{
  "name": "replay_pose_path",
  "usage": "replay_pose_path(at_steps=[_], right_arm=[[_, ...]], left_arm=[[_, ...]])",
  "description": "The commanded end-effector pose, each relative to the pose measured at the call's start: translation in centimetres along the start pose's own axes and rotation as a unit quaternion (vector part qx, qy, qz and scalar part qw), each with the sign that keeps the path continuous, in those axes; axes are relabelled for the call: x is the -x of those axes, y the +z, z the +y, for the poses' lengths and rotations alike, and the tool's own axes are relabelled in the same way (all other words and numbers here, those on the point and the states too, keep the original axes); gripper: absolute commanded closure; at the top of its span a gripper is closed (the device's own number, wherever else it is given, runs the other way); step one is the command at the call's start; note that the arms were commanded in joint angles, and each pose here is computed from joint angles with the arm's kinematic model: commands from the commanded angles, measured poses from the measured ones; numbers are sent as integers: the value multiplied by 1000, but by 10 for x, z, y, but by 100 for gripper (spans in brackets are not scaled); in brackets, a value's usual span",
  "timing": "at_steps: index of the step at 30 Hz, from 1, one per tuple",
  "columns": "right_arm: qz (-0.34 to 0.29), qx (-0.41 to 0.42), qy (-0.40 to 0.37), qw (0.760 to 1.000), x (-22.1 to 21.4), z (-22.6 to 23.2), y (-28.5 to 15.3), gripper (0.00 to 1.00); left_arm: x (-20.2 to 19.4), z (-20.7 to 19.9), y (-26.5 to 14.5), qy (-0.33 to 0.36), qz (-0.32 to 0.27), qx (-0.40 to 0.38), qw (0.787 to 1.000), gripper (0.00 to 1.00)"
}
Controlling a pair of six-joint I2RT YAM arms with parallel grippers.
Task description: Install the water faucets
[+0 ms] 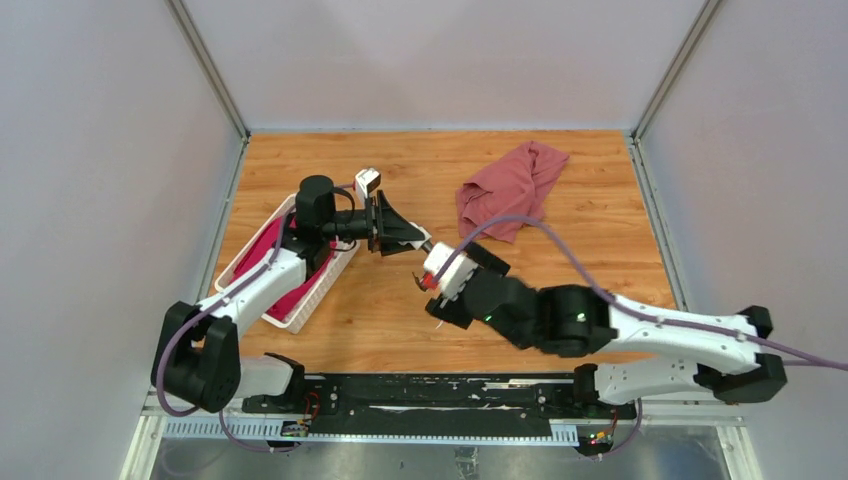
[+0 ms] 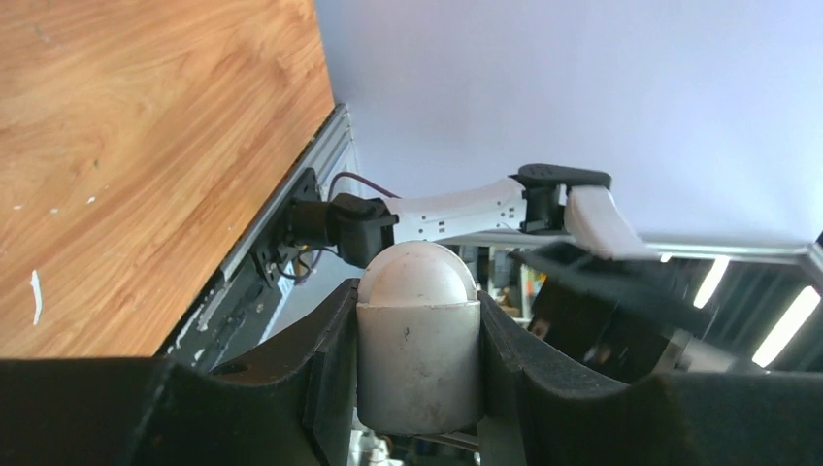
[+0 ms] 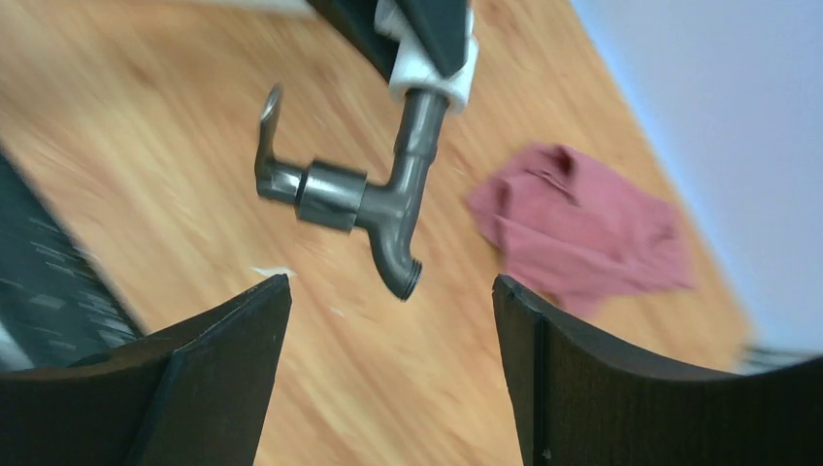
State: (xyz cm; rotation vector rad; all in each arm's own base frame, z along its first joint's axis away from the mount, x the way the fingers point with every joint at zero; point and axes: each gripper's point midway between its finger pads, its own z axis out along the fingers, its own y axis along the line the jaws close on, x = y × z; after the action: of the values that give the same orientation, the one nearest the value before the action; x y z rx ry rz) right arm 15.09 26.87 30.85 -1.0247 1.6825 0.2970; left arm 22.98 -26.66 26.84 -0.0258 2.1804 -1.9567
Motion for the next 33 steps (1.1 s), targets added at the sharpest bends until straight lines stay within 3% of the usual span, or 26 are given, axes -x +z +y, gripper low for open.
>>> replay_pose_path(at_steps=[1, 4, 8, 13, 16, 17, 20, 23, 28, 33], right_arm=[[86, -173, -266, 944, -29, -38, -8, 19], [79, -185, -346, 917, -33, -23, 3, 18], [61, -181, -392, 900, -39, -4, 23, 19], [28, -191, -400, 896, -37, 8, 48, 23], [34, -194, -394, 898, -46, 7, 61, 35], [34, -198, -388, 899, -47, 6, 63, 50], [16, -202, -340, 918, -44, 4, 63, 81], [2, -182, -270, 945, -46, 3, 60, 100], [-38, -115, -91, 988, -44, 3, 54, 100], [-79, -45, 52, 995, -40, 4, 50, 100]], left_arm=[[11, -14, 4, -21, 2, -11, 1000, 100], [14, -15, 5, -19, -3, -11, 1000, 100], [14, -14, 5, -21, -3, -10, 1000, 100], [11, -15, 3, -20, -3, -11, 1000, 100], [9, -18, 2, -15, -1, -14, 1000, 100], [9, -18, 2, -13, 0, -15, 1000, 100], [6, -19, 1, -9, 2, -16, 1000, 100], [4, -20, 0, -1, 5, -18, 1000, 100], [-3, -28, -4, 30, 15, -28, 999, 100], [-7, -33, -8, 47, 14, -33, 998, 100]])
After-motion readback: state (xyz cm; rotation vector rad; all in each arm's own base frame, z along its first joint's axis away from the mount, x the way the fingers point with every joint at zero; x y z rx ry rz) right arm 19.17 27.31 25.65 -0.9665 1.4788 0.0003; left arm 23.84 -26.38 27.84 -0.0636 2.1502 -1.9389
